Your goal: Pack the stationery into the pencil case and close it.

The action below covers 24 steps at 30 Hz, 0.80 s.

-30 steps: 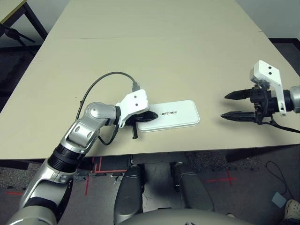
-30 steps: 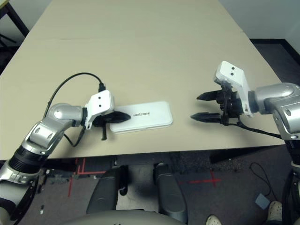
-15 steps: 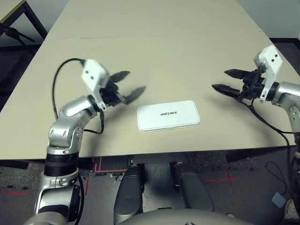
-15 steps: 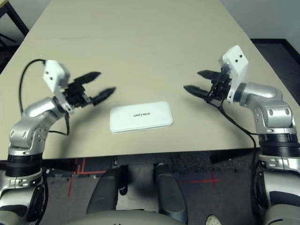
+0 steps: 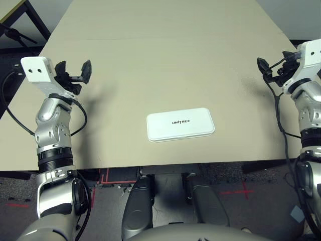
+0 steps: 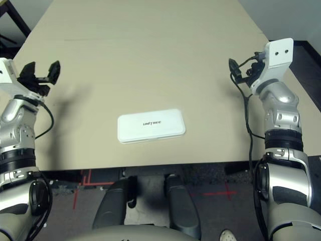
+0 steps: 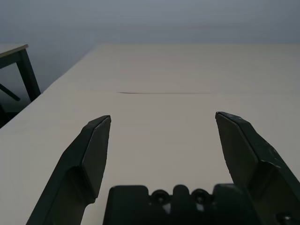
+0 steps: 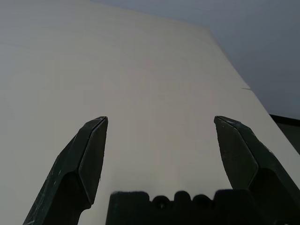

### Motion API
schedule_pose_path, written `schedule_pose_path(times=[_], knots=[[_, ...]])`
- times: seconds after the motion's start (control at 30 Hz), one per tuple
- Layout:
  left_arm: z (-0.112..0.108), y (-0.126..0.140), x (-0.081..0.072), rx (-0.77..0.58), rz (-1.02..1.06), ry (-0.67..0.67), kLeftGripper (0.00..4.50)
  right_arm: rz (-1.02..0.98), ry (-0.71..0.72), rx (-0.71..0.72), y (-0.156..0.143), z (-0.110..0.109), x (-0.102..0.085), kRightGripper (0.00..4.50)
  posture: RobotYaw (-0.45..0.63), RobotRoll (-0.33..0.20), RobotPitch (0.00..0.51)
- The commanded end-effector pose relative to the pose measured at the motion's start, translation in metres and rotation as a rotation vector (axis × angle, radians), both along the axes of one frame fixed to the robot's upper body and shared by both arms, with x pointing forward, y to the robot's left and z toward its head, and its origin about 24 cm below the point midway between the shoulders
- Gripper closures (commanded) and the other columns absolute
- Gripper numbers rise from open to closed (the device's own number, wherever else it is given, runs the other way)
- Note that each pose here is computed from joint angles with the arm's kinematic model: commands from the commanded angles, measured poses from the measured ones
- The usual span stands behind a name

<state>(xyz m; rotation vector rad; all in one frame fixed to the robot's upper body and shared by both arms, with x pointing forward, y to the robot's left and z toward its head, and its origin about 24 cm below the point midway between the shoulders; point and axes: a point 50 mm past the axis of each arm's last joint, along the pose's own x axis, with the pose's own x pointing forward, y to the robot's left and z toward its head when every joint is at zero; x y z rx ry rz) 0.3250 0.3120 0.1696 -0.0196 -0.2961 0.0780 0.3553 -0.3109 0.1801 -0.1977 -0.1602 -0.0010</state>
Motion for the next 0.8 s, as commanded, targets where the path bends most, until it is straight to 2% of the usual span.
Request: schedule_pose_path(times=[0.03, 0.33, 0.8], knots=[[-0.006, 0.012, 0.000, 0.003, 0.060, -0.001, 0.02, -0.091, -0.030, 0.030, -0.012, 0.000, 0.000, 0.00, -0.01, 0.000, 0.182], [-0.014, 0.029, 0.002, -0.003, 0.134, 0.000, 0.02, -0.173, -0.007, 0.074, -0.019, -0.015, 0.002, 0.00, -0.03, 0.000, 0.189], [-0.019, 0.019, 0.012, -0.001, 0.092, 0.010, 0.02, -0.148, 0.000, 0.062, -0.020, -0.019, -0.001, 0.00, -0.08, 0.000, 0.214]])
